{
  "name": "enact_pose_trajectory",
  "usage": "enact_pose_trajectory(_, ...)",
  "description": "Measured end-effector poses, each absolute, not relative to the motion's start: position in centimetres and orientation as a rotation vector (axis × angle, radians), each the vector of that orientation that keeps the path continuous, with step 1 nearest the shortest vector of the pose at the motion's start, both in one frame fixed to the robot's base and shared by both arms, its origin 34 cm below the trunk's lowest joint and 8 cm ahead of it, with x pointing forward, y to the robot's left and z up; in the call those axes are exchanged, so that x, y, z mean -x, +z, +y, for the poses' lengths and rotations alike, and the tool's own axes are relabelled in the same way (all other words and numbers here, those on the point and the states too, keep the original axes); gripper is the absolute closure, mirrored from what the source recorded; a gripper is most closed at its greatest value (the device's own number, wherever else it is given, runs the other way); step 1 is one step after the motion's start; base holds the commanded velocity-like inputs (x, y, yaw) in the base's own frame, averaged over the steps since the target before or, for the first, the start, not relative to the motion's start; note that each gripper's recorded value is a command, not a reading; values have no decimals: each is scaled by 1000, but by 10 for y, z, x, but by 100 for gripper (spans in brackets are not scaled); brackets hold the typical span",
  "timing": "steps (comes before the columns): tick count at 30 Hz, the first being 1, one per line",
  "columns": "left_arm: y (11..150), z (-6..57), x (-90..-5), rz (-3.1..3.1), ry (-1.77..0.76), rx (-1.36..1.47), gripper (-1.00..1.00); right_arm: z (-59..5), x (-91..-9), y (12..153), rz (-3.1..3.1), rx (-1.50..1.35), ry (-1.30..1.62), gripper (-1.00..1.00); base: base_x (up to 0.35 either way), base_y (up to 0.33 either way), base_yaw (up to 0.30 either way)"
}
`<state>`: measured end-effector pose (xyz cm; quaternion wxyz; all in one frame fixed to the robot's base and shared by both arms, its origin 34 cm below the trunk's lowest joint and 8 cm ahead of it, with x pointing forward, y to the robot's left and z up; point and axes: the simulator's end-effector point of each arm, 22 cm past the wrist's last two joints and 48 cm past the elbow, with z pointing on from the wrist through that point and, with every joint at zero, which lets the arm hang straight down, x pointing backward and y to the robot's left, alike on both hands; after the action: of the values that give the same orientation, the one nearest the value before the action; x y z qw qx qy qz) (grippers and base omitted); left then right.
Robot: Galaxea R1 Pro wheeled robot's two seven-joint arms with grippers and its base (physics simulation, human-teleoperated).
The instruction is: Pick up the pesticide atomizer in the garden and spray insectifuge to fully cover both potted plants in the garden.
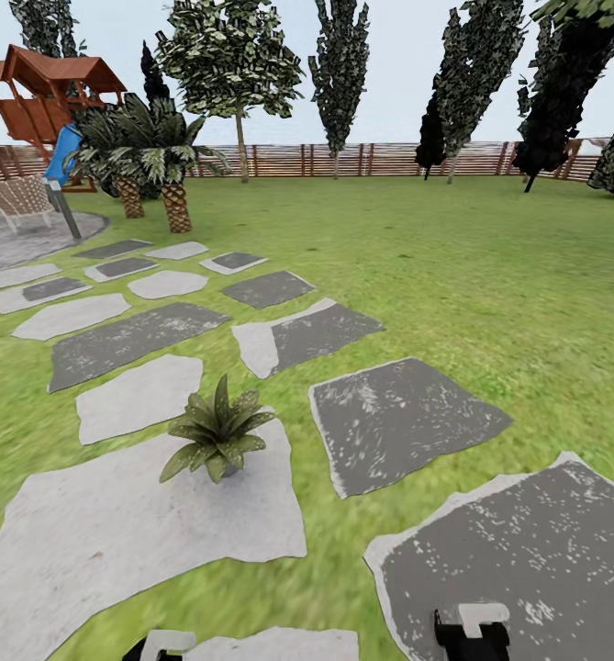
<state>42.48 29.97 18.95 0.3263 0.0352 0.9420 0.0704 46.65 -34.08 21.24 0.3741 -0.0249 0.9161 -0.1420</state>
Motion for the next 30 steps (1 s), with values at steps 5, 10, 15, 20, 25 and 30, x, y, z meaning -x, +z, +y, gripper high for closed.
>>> enact_pose_trajectory(5, 187, 296, -416, 2479, 177, -92, 100, -344, -459, 212, 2335, -39, -364, -100, 233, -235, 0)
enact_pose_trajectory(10, 186, 293, -415, 2482, 172, -91, 100, -343, -458, 212, 2335, -41, -363, -100, 269, -231, 0)
enact_pose_trajectory(15, 186, 292, -414, 2482, 172, -91, 100, -341, -459, 212, 2336, -42, -359, -100, 268, -231, 0)
enact_pose_trajectory(20, 185, 293, -414, 2483, 172, -91, 100, -341, -459, 212, 2336, -42, -359, -100, 257, -235, 0)
enact_pose_trajectory(25, 185, 292, -413, 2484, 170, -91, 100, -341, -459, 212, 2336, -43, -360, -100, 233, -252, 0)
enact_pose_trajectory(30, 185, 292, -413, 2485, 171, -89, 100, -341, -458, 212, 2336, -43, -360, -100, 192, -274, 0)
